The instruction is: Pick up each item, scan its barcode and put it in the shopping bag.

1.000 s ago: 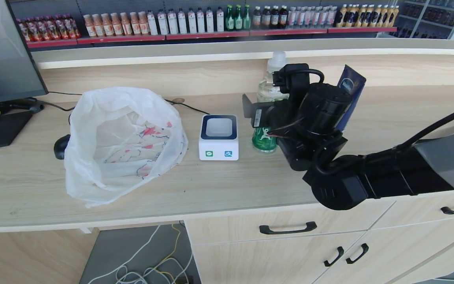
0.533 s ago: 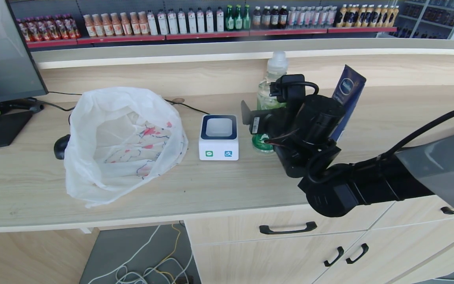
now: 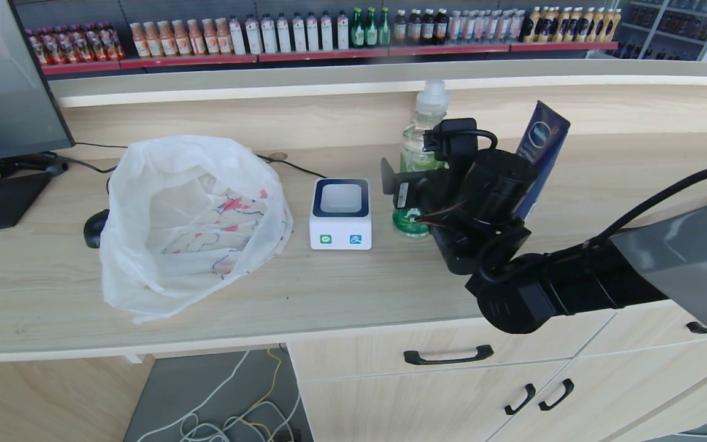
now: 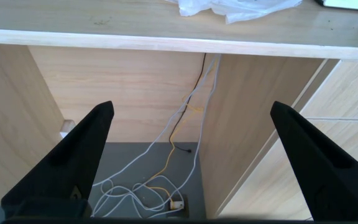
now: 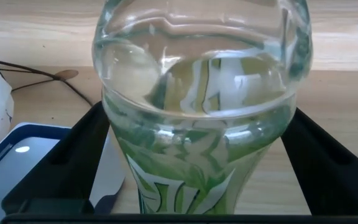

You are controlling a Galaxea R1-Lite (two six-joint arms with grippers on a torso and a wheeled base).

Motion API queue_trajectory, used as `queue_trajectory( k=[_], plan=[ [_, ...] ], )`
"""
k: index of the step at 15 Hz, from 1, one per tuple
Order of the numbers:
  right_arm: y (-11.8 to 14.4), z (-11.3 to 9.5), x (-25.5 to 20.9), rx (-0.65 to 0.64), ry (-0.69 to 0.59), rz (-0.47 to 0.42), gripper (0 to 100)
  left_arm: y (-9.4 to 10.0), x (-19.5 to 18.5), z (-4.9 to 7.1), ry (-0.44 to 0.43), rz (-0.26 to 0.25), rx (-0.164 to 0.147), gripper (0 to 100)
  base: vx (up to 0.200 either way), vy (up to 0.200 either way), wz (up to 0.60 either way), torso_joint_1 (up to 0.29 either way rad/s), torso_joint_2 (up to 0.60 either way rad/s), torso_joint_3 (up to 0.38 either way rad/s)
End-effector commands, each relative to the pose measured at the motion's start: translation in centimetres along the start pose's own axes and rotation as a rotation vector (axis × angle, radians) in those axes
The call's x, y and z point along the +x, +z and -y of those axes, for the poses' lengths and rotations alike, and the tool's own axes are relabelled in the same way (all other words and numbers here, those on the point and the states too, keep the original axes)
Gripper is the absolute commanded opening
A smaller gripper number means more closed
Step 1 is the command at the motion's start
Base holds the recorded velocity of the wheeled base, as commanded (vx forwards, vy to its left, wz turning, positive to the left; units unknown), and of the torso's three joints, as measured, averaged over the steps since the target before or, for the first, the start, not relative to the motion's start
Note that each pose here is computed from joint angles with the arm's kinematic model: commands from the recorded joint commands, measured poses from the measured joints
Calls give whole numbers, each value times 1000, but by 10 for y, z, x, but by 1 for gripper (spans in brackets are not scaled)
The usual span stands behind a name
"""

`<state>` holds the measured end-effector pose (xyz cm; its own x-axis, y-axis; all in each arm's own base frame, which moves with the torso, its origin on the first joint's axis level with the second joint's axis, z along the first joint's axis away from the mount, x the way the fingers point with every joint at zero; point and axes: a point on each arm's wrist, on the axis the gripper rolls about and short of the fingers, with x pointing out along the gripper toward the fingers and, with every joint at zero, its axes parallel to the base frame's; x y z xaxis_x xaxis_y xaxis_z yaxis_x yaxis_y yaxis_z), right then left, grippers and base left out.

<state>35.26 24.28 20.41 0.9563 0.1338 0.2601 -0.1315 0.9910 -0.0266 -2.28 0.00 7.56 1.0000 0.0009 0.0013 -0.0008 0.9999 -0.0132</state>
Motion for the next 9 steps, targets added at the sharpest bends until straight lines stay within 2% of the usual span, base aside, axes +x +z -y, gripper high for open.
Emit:
queue_trajectory(
  k=[1,2,3,9],
  plan=[
    [1,0,0,1,1,1,100,0,0,0,-1,0,-1,100,0,0,0,0,0,0],
    [1,-1,0,2,0,1,100,0,0,0,1,0,-1,100,0,0,0,0,0,0],
    [2,-1,-1,2,2,4,0,0,0,0,-1,0,-1,100,0,0,0,0,0,0],
    [13,1,-1,11,-3,30,0,0,0,0,1,0,-1,100,0,0,0,0,0,0]
  ],
)
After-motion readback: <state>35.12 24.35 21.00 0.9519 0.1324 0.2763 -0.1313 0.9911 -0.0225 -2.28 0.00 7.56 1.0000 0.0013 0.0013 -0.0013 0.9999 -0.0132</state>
